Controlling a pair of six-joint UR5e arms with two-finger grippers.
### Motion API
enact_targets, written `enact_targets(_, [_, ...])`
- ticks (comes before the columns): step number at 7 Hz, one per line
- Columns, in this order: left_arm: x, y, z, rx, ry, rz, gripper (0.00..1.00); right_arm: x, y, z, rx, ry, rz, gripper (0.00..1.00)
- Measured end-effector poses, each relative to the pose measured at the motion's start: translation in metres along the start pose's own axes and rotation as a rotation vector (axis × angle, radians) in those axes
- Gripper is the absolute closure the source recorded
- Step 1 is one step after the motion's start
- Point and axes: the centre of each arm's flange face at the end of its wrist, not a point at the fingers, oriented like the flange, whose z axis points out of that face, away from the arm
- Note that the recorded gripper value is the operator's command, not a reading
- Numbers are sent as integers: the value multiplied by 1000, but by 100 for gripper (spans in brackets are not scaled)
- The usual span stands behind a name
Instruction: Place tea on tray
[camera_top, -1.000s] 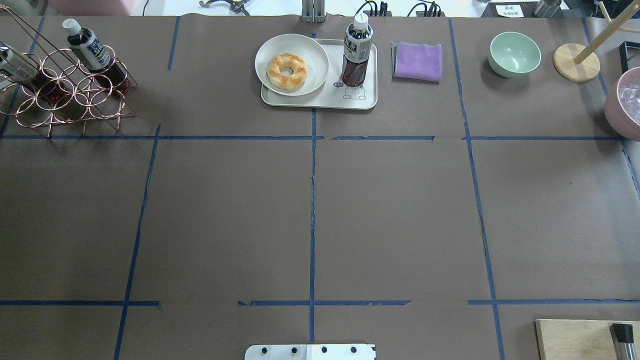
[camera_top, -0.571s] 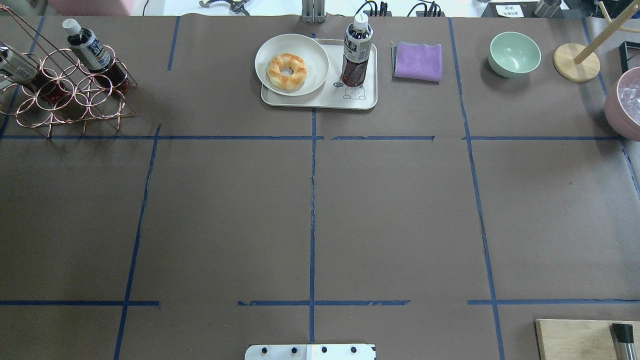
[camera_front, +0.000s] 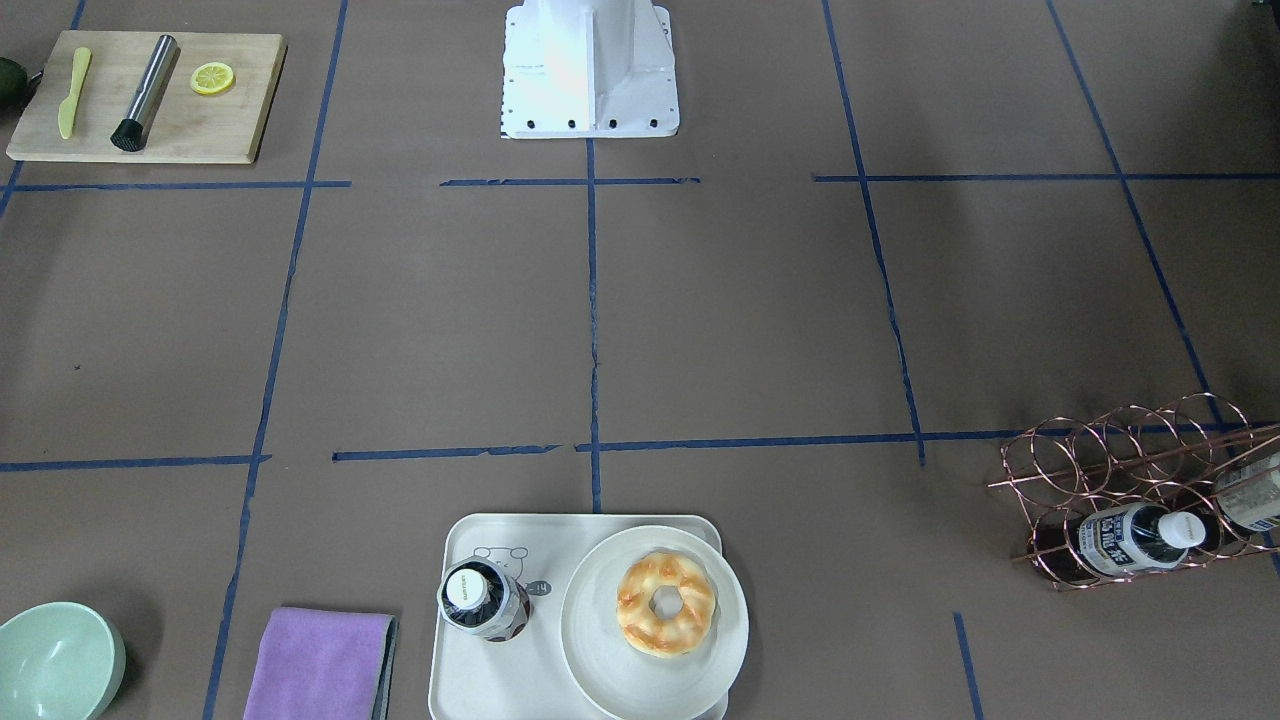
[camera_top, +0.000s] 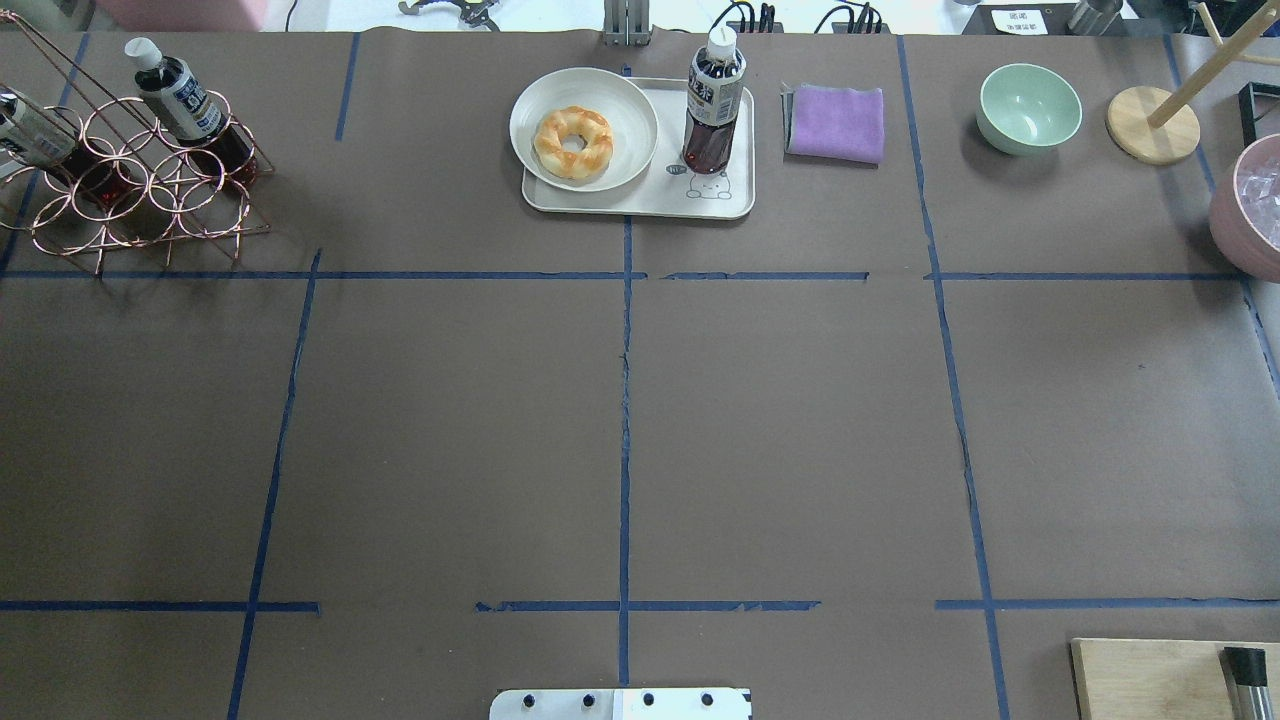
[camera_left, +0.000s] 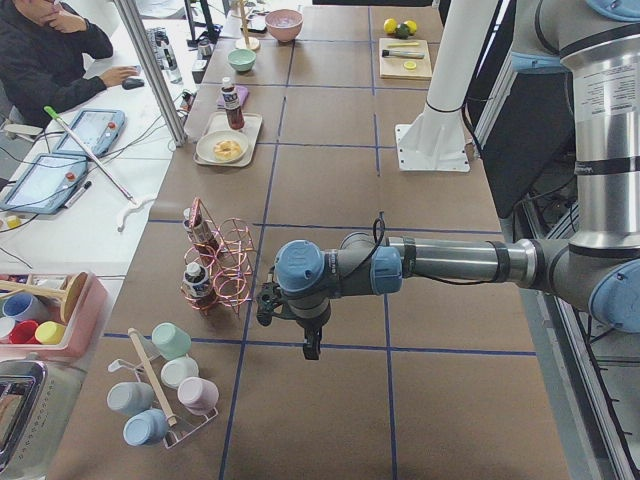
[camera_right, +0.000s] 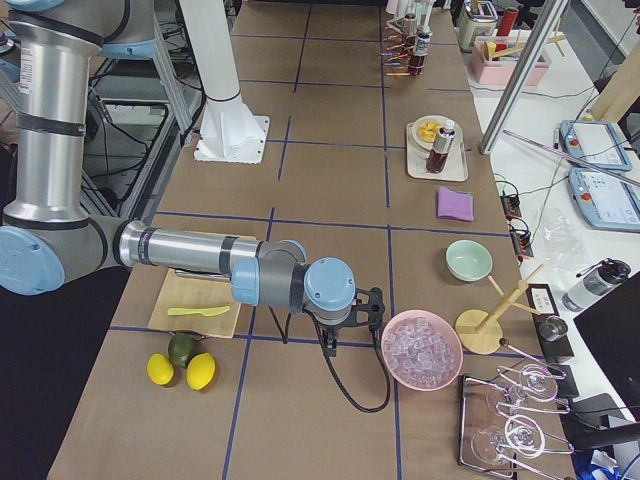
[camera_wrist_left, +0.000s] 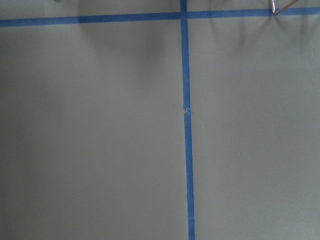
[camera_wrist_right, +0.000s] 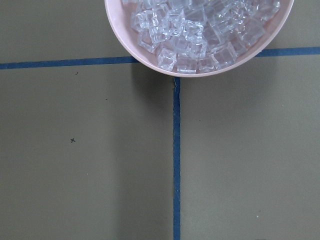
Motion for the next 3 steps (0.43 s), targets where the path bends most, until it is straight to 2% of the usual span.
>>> enact_targets(3, [0, -1, 0, 0, 0, -1, 0, -1, -1, -1, 3, 1, -3, 0])
